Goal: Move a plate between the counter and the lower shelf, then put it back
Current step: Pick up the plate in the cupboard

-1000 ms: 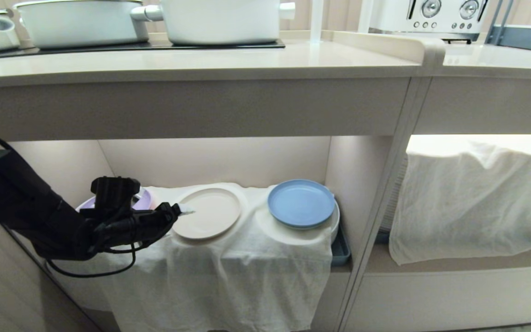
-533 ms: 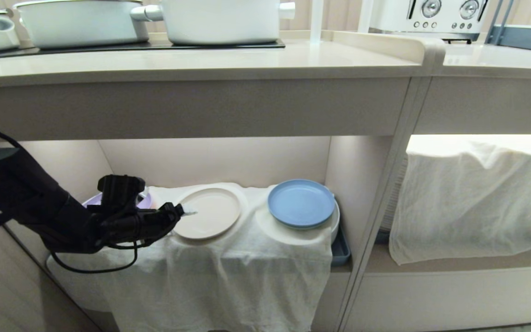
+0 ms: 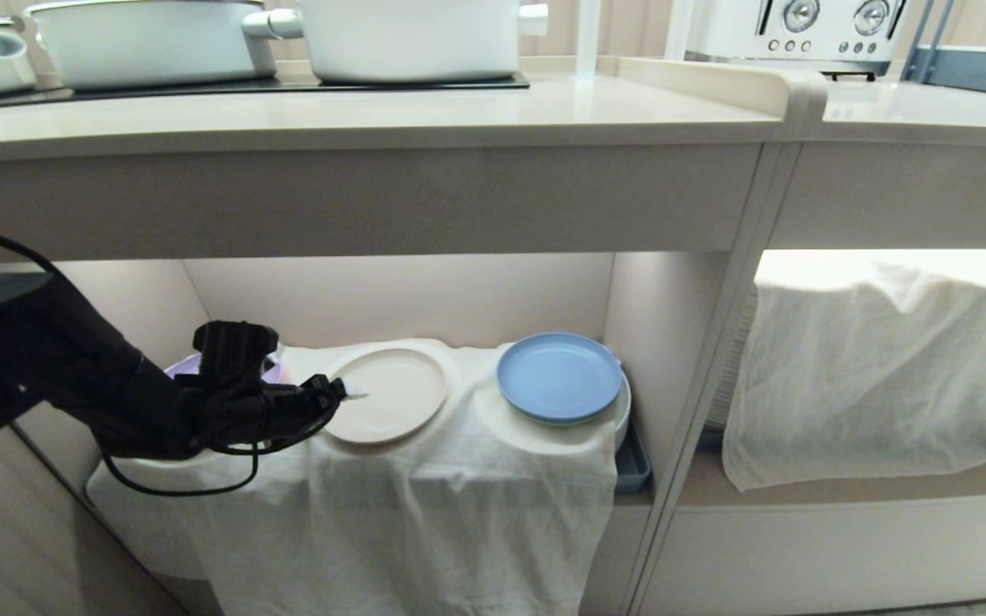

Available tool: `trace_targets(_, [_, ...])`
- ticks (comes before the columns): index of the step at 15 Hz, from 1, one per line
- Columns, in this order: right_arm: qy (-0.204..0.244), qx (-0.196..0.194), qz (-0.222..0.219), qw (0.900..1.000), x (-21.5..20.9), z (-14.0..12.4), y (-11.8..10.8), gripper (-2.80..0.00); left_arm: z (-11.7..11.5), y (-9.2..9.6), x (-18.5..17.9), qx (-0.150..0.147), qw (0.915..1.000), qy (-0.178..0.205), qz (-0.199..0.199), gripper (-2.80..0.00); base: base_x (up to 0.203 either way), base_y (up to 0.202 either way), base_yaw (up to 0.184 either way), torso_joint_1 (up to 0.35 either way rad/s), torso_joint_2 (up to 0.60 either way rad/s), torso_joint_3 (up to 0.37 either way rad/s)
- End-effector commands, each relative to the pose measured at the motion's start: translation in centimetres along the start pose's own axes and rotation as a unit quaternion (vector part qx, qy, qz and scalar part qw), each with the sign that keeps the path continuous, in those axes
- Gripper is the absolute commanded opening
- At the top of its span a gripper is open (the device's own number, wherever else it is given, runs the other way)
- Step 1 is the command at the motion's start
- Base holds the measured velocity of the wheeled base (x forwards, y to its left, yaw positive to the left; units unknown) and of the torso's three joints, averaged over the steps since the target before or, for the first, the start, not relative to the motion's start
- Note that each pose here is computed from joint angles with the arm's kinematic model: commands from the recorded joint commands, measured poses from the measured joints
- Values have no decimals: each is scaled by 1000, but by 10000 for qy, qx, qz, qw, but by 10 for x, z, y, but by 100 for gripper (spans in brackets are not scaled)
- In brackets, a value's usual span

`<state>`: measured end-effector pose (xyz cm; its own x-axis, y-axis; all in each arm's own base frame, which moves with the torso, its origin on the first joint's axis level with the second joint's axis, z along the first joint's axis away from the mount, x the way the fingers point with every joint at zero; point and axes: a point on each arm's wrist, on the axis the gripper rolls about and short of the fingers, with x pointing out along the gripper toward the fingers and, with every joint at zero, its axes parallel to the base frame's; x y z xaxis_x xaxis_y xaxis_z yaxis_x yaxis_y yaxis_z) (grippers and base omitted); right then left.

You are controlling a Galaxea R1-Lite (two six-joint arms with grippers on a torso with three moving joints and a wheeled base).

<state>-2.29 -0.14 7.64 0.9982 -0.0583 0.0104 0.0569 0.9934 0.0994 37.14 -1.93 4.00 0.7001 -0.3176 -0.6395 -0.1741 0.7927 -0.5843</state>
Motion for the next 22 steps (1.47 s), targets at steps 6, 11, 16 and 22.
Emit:
trace_targets(6, [4, 4, 0, 10000, 0, 0, 0, -280, 7, -4, 5, 31, 9999, -104, -113, 0, 0, 0, 0, 0, 0, 0])
trace_targets(11, [5, 4, 0, 10000, 0, 0, 0, -280, 5, -3, 13, 45, 9999, -71, -55, 0, 0, 0, 0, 0, 0, 0])
trace_targets(16, [-2, 4, 0, 10000, 0, 0, 0, -280, 2, -9, 20, 129, 9999, -111, 22, 0, 0, 0, 0, 0, 0, 0])
trace_targets(22, [-2, 4, 0, 10000, 0, 0, 0, -280, 0, -6, 23, 302, 9994, -122, 149, 0, 0, 0, 0, 0, 0, 0])
